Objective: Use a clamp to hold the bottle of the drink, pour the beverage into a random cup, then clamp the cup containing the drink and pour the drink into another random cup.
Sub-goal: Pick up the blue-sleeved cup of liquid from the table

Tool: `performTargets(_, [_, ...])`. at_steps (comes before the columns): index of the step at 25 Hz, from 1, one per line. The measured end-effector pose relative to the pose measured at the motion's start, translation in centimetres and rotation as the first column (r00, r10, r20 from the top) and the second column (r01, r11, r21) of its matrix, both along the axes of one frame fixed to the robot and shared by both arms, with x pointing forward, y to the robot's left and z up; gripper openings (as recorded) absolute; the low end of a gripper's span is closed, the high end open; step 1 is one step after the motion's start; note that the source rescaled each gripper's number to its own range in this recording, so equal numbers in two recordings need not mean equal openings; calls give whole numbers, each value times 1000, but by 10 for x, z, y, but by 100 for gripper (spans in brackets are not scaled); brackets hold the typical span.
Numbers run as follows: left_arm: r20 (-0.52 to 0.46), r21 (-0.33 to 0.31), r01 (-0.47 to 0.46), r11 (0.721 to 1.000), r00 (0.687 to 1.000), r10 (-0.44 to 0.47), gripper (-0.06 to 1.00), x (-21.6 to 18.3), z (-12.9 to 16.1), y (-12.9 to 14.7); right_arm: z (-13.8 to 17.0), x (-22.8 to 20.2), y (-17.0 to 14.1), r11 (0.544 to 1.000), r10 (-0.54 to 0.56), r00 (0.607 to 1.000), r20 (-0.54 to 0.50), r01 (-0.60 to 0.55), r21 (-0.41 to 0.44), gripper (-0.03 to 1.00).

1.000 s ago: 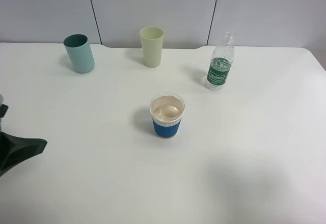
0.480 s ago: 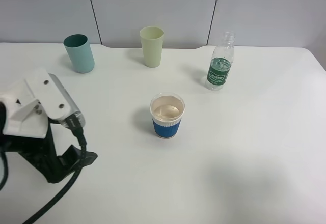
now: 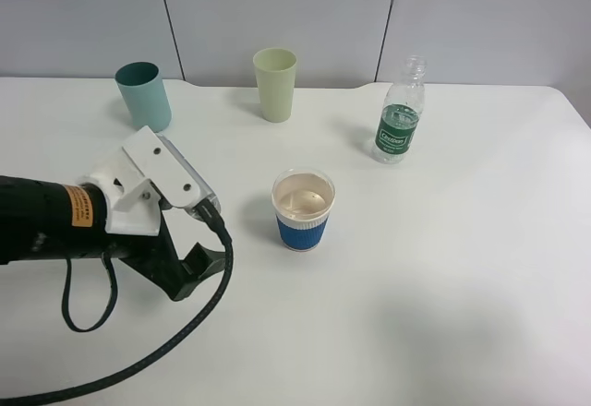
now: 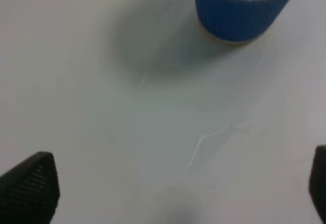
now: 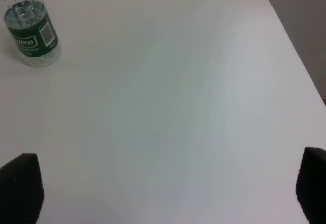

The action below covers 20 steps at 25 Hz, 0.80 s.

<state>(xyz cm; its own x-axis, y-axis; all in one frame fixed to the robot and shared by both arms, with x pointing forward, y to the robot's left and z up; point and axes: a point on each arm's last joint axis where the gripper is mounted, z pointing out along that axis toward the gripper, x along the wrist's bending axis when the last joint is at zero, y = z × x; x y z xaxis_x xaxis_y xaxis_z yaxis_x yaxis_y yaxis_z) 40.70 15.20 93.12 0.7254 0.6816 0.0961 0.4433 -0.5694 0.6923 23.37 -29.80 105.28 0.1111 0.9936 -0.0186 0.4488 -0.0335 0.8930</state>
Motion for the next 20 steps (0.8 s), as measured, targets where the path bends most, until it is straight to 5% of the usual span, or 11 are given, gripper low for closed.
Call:
performTargets(5, [-1, 17, 3, 1000, 1000, -3, 100, 7, -20, -6, 0, 0, 0, 1000, 0, 1000, 0, 0, 0, 100])
performTargets(13, [153, -72, 58, 996, 987, -46, 100, 20, -29, -19, 0, 0, 0, 1000, 0, 1000, 0, 0, 0, 100])
performTargets(20, [190, -149, 109, 983, 979, -79, 100, 24, -43, -30, 0, 0, 0, 1000, 0, 1000, 0, 0, 0, 100])
